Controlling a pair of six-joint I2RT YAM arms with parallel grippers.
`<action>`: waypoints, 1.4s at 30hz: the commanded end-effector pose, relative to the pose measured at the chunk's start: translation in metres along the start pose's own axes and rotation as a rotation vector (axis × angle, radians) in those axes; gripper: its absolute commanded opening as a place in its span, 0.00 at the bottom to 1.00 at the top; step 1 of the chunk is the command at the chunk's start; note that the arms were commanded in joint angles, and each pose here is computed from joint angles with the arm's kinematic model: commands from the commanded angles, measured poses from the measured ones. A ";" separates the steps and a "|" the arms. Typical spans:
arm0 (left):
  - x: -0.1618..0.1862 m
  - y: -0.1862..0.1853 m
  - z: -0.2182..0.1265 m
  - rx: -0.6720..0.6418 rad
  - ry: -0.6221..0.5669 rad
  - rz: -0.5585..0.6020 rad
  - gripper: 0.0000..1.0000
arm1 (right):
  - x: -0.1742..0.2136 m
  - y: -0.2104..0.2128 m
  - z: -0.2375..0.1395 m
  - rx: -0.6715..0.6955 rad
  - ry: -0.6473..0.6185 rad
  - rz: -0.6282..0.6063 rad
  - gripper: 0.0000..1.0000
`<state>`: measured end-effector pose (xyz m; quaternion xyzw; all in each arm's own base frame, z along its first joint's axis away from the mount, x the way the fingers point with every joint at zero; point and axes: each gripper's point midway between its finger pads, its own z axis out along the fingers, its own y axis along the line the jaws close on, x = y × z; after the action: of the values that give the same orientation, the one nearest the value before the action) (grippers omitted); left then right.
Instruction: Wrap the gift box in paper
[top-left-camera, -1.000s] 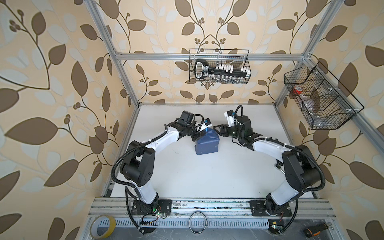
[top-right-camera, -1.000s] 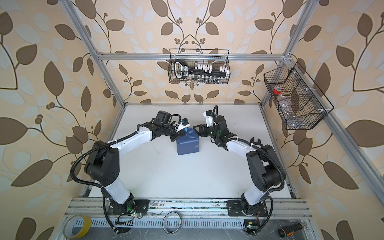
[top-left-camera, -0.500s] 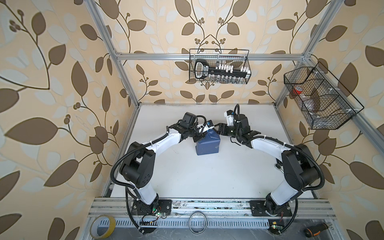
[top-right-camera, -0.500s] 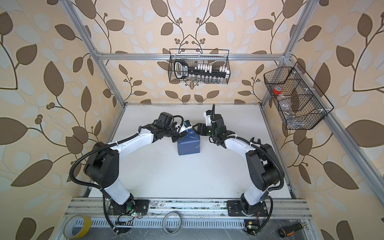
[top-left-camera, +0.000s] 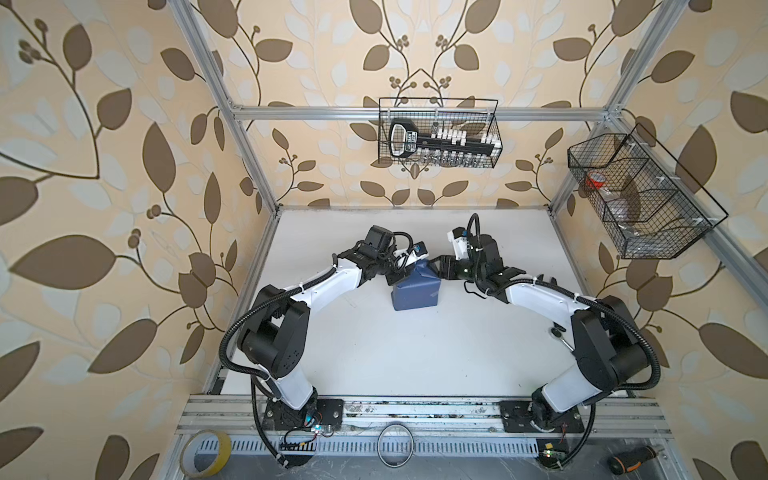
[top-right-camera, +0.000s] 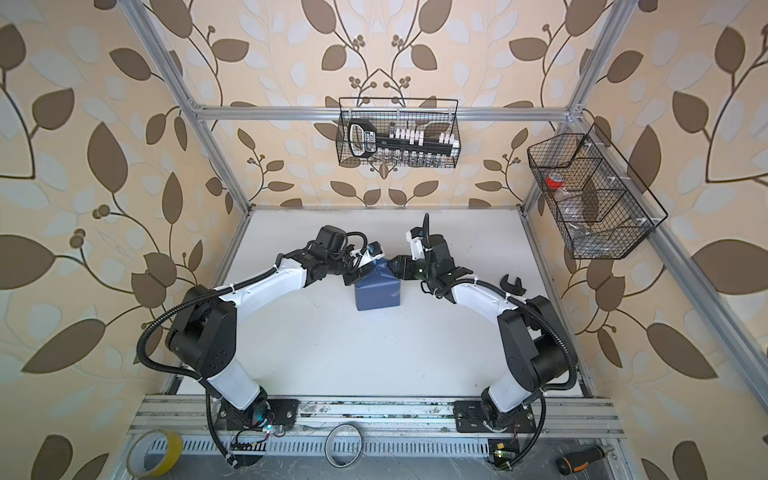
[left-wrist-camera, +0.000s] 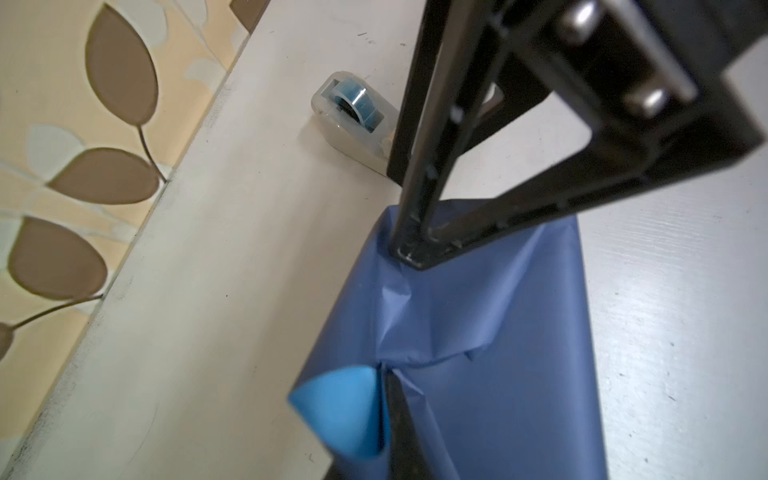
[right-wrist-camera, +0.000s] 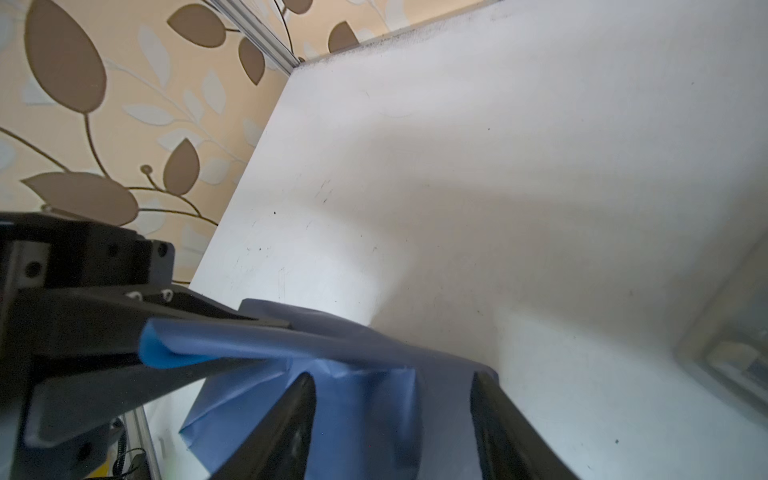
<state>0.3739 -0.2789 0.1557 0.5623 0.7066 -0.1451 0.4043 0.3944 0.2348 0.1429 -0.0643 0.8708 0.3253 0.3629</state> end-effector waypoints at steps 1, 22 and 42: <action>-0.009 -0.012 -0.012 0.029 -0.031 0.052 0.11 | 0.016 -0.012 0.007 0.034 0.022 0.005 0.59; -0.024 -0.032 -0.027 0.094 -0.111 0.067 0.26 | 0.029 -0.017 0.011 0.067 0.023 0.023 0.55; 0.003 -0.056 -0.017 0.208 -0.004 0.043 0.39 | 0.011 -0.009 -0.001 0.059 -0.021 0.010 0.58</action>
<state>0.3346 -0.2808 0.1574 0.5869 0.6873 -0.1977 0.3797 0.3928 0.2367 0.1327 -0.0499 0.8703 0.3162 0.3742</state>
